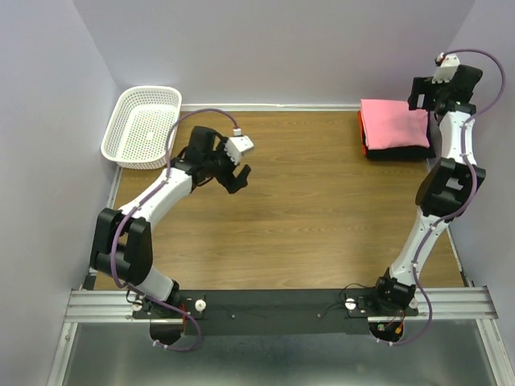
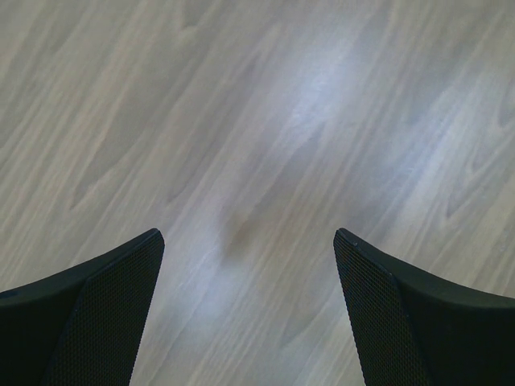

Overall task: Fold and stack the t-shirts
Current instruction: Put the neatly folded tshirt into the corner of the board with the right arm

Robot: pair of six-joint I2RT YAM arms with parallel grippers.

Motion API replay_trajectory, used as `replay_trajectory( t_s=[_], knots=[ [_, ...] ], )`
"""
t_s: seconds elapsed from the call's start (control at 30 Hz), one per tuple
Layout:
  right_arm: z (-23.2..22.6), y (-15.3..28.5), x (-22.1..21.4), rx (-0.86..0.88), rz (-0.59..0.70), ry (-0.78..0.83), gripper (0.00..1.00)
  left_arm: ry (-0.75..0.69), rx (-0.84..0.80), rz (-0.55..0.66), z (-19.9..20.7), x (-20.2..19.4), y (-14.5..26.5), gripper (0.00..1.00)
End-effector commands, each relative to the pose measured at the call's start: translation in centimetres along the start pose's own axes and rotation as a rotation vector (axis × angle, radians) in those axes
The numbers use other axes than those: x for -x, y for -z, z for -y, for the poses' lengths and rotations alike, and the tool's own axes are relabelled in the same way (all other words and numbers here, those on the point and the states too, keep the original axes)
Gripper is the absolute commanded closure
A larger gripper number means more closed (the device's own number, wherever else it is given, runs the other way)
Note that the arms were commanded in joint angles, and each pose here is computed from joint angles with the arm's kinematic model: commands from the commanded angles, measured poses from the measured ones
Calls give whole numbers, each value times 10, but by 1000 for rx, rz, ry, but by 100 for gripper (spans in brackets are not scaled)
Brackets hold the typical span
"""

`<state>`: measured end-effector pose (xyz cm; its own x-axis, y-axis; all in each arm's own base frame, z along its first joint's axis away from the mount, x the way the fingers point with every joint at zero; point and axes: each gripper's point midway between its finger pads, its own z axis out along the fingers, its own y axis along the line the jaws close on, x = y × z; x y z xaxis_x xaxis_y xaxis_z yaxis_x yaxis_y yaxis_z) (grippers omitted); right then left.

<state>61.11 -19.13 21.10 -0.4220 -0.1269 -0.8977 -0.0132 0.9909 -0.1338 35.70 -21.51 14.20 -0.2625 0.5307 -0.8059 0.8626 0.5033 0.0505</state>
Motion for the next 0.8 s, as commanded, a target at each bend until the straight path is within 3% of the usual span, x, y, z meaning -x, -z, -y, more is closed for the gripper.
replay_trajectory(
  t_s=[0.0,0.33,0.53,0.7,0.77],
  knots=[
    [-13,49,57,59,113,-39,0,112,38,93,-21,15,34,6],
    [-80,135,62,275,79,-224,0,182,347,162,-90,26,114,6],
    [-143,175,6,406,-37,-291,0,213,393,147,-86,10,123,6],
    [-194,195,-70,470,-180,-285,0,267,396,91,-74,-24,112,6],
    [-217,208,-81,506,-190,-251,0,277,412,73,-70,-37,112,6]
  ],
)
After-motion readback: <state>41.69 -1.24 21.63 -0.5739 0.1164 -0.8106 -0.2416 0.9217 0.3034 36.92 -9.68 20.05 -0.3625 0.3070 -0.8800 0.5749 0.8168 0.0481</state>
